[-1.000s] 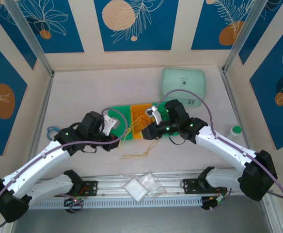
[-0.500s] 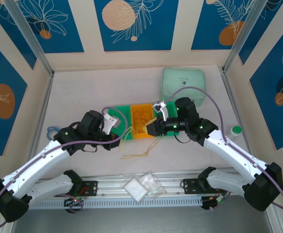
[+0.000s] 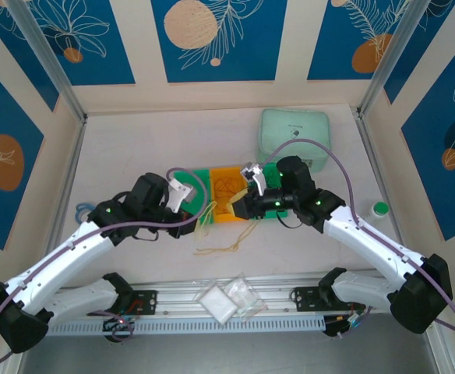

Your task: Untangle the cables

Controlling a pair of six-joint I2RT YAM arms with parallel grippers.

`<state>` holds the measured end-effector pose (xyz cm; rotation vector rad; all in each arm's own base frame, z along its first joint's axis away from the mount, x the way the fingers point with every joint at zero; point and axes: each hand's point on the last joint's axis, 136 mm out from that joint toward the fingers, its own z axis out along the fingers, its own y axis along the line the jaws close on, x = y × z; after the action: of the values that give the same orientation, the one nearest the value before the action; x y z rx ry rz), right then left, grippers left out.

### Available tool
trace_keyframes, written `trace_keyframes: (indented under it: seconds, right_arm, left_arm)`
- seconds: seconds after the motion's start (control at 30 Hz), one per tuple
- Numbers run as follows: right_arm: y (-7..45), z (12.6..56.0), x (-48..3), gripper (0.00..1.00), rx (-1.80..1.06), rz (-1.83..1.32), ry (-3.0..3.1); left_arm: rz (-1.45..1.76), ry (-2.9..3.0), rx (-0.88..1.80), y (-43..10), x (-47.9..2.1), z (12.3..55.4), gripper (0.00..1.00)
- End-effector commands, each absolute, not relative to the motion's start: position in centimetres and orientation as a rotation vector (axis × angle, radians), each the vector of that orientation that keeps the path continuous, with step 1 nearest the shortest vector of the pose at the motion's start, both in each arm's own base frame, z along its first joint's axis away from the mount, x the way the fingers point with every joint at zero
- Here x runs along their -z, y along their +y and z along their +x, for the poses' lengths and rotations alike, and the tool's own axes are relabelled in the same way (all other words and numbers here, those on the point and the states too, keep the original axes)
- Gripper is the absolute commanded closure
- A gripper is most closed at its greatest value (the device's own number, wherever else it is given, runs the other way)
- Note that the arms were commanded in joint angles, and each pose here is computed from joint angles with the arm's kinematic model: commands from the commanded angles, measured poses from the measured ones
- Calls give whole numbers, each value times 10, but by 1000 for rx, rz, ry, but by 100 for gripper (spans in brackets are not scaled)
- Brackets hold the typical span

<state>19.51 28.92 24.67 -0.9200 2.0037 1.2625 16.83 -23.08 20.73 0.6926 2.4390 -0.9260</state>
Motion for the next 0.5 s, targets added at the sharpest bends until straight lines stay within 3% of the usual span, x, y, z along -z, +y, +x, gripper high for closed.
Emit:
trace_keyframes:
  seconds: [0.0,0.27,0.47]
  right_arm:
    - [295,196,-254,65,-1222,-1017,1923]
    - [291,221,-253,68,-1101,-1039,1876]
    - [287,219,-258,67,-1283,-1094,1832]
  left_arm:
    - [734,2394,969,-236,-222,168,100]
    - [786,2392,1034,-241,-227,159,100]
    - [831,2412,1050,-241,-230,153,100]
